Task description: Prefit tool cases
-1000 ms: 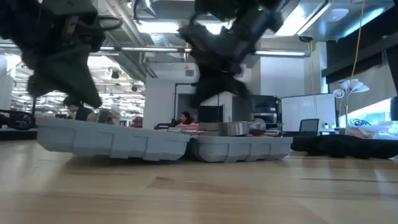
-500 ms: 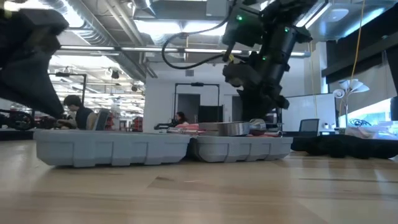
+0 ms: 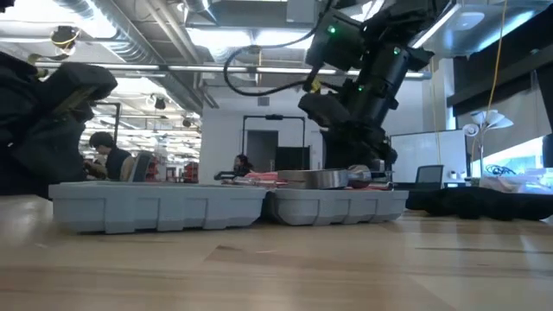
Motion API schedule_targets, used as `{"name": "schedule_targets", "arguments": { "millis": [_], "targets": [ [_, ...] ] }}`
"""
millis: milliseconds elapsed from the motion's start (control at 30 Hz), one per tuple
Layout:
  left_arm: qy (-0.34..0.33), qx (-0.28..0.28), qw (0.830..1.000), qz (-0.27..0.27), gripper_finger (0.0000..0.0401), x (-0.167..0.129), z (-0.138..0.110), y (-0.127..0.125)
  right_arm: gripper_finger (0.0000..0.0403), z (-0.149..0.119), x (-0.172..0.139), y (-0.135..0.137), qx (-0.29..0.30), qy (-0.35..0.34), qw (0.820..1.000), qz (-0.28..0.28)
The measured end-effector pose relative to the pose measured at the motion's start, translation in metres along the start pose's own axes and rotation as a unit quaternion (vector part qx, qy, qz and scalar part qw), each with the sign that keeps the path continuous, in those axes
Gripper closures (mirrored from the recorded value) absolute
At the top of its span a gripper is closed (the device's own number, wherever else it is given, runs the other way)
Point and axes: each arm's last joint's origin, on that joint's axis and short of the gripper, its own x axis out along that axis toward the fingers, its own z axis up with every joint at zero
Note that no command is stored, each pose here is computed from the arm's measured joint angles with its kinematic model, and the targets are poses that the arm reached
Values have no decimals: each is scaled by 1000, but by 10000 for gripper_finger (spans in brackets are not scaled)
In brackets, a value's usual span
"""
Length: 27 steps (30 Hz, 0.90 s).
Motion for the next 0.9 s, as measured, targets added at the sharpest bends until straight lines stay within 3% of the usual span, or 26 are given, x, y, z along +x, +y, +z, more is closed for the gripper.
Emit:
{"name": "schedule_targets", "arguments": {
  "millis": [400, 567, 667, 800, 900],
  "targets": [
    [-23, 29, 999, 26, 401, 11, 19, -5, 403, -35, 2, 24, 15, 31, 999, 0],
    [-41, 72, 995, 56, 401, 5, 31, -1, 403, -54, -2, 43, 28, 35, 999, 28],
    [-49, 75, 994, 61, 401, -4, 38, -1, 403, -52, -16, 47, 30, 14, 999, 38],
    [-40, 92, 993, 54, 401, -10, 41, -4, 403, -44, -47, 36, 35, -32, 999, -4],
    [-33, 78, 996, 30, 401, -8, 38, -9, 403, -45, -65, 22, 14, -2, 999, -45]
  ]
}}
